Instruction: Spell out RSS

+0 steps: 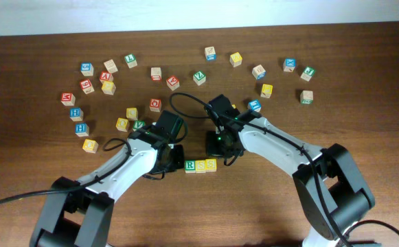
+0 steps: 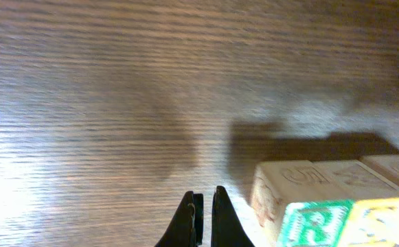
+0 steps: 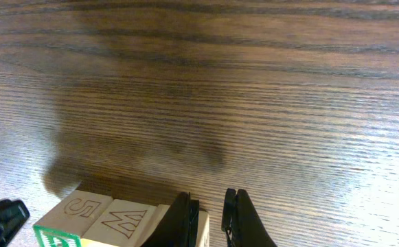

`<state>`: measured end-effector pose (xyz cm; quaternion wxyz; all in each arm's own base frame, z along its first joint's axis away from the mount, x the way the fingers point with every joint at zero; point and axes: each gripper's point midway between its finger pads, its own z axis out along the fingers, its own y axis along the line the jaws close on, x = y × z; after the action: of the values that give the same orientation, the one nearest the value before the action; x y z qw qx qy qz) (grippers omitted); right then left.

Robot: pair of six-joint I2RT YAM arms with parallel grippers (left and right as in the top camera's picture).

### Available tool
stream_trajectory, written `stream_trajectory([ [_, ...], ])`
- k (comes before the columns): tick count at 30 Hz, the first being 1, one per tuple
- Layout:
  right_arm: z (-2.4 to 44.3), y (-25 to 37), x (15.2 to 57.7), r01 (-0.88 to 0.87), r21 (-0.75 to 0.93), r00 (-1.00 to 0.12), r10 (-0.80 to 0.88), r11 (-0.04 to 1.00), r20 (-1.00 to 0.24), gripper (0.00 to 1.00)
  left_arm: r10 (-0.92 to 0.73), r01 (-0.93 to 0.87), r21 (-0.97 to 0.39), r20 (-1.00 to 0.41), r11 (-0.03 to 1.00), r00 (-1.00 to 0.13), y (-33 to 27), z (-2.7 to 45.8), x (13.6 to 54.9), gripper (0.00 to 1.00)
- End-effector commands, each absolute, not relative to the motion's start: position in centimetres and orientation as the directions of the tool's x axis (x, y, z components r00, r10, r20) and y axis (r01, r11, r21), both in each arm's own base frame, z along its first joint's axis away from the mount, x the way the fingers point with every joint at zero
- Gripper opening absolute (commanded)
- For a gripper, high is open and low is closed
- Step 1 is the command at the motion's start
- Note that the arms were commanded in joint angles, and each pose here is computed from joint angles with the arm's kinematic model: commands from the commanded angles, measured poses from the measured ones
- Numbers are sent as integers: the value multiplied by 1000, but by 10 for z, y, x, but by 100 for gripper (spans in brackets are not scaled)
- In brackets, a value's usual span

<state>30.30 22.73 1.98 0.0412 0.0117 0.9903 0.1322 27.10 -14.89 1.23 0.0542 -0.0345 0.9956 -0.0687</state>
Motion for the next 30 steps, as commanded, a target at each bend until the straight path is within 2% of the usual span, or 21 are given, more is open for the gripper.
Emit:
stream_trajectory([
  [1,21,236,298,-3,302,-998,14,953,-56,5,-66,-58,-71,-118,996,-991,-138,7,271,1],
  [8,19,232,290,3,287,-1000,11,958,-25,4,-67,-62,-41,-135,997,-989,-132,7,274,3],
  [12,20,236,296,-26,299,-998,-10,954,-55,4,-67,-62,-41,-134,997,-989,-132,7,274,3],
  [30,21,246,287,-62,322,-998,-51,945,-42,4,-89,-84,-46,-132,995,-987,-133,7,274,6],
])
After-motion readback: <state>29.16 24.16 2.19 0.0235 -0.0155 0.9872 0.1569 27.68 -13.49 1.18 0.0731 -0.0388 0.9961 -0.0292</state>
